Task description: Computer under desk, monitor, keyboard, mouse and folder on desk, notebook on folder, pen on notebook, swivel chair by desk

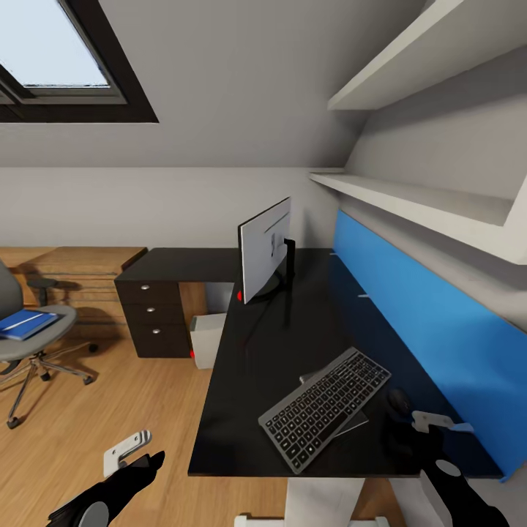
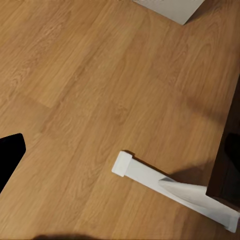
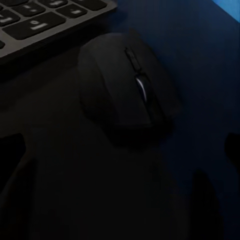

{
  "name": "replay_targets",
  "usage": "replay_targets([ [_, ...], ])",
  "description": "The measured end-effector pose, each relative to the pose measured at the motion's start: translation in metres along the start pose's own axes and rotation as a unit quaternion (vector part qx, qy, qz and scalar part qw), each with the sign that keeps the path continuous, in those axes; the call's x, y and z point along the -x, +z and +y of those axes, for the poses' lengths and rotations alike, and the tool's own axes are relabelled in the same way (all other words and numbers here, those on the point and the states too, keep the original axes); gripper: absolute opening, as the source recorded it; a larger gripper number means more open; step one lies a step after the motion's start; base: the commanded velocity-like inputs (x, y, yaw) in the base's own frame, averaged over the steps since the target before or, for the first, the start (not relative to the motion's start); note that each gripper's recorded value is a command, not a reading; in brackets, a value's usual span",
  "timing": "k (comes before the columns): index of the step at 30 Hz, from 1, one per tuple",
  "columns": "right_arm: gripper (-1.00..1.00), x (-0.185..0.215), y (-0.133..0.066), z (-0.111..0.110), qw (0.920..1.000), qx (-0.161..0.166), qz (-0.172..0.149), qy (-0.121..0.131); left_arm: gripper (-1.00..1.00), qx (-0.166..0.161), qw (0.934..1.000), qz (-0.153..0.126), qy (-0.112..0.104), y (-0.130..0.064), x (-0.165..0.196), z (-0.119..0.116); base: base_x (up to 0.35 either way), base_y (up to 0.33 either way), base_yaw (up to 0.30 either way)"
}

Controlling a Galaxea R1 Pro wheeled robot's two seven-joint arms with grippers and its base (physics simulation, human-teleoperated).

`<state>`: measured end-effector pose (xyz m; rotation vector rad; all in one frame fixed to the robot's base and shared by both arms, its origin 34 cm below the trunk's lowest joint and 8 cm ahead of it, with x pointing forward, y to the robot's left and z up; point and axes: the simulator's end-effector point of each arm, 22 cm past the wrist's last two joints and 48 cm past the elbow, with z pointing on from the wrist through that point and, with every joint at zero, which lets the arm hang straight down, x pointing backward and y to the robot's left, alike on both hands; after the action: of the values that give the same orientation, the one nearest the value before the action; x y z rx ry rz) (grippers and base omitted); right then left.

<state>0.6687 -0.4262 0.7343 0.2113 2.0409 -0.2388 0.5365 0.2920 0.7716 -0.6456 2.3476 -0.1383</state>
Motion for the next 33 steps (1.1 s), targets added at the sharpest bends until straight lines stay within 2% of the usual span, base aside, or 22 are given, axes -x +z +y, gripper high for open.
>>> replay_targets([
  [19,1.00,0.0001,-0.0001,-0.0001,1.0000,0.000,0.000,0.000,1.00,-0.001,1.0000,0.001,0.000,0.0000,-0.0005,-0.0008,0.095,-0.020,0.000],
  [33,1.00,0.0000,0.0001,-0.0002,1.0000,0.000,0.000,0.000,1.00,-0.001,1.0000,0.001,0.000,0.0002,-0.0008,-0.0012,0.006,0.000,0.000],
])
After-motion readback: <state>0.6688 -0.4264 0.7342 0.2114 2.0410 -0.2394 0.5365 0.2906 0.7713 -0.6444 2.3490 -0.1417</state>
